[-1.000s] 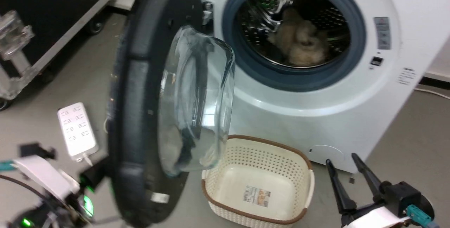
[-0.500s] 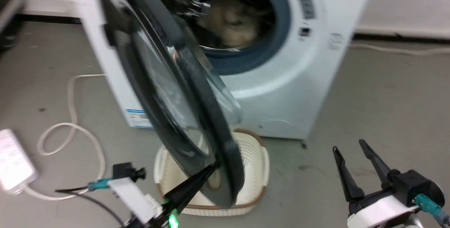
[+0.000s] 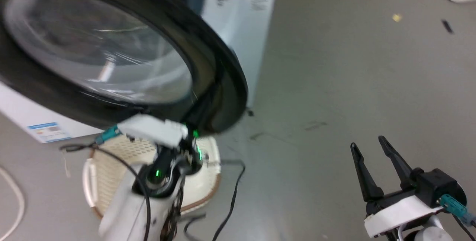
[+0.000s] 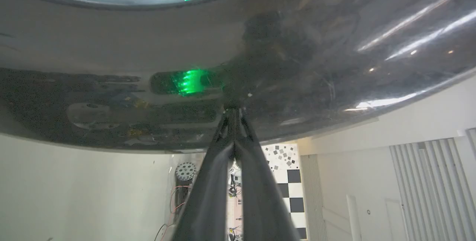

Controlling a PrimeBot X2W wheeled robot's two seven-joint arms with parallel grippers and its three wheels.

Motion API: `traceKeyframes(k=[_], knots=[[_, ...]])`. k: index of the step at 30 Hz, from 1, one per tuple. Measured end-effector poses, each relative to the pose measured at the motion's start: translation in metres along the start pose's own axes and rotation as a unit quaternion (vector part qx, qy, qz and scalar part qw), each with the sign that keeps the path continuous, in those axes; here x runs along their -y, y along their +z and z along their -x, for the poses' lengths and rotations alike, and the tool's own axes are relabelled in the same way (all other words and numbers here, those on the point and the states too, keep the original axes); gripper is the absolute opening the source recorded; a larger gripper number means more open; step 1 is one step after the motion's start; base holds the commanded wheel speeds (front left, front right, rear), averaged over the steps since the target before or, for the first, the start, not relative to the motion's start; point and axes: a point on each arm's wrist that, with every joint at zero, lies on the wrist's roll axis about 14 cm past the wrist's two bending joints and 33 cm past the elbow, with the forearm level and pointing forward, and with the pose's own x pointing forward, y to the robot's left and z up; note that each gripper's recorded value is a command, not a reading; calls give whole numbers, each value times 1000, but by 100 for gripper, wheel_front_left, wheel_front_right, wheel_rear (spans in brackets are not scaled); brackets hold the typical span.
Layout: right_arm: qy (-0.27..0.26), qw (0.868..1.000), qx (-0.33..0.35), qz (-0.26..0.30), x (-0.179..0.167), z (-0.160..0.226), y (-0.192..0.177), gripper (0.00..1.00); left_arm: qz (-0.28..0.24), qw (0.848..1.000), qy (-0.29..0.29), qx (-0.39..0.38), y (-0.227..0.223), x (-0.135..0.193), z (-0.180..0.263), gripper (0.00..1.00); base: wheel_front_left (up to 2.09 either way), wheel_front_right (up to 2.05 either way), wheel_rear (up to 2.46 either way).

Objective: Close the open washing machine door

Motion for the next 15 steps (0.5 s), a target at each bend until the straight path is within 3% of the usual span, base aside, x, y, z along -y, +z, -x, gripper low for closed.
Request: traceKeyframes(k=[6,10,14,15], knots=[[-27,999,-20,3,16,7,-11,100,23,999,11,27,3,-9,-43,0,0,0,0],[-21,1000,-17,1,12,6,-10,100,27,999,14,35,3,-8,-41,0,0,0,0],[-8,1000,-5,-2,5,0,-3,100,-4,999,-1,44,6,5,-25,0,0,0,0],[-4,1000,0,-2,3,-1,-1,100,-14,999,-1,47,7,5,-16,16,0,0,0]])
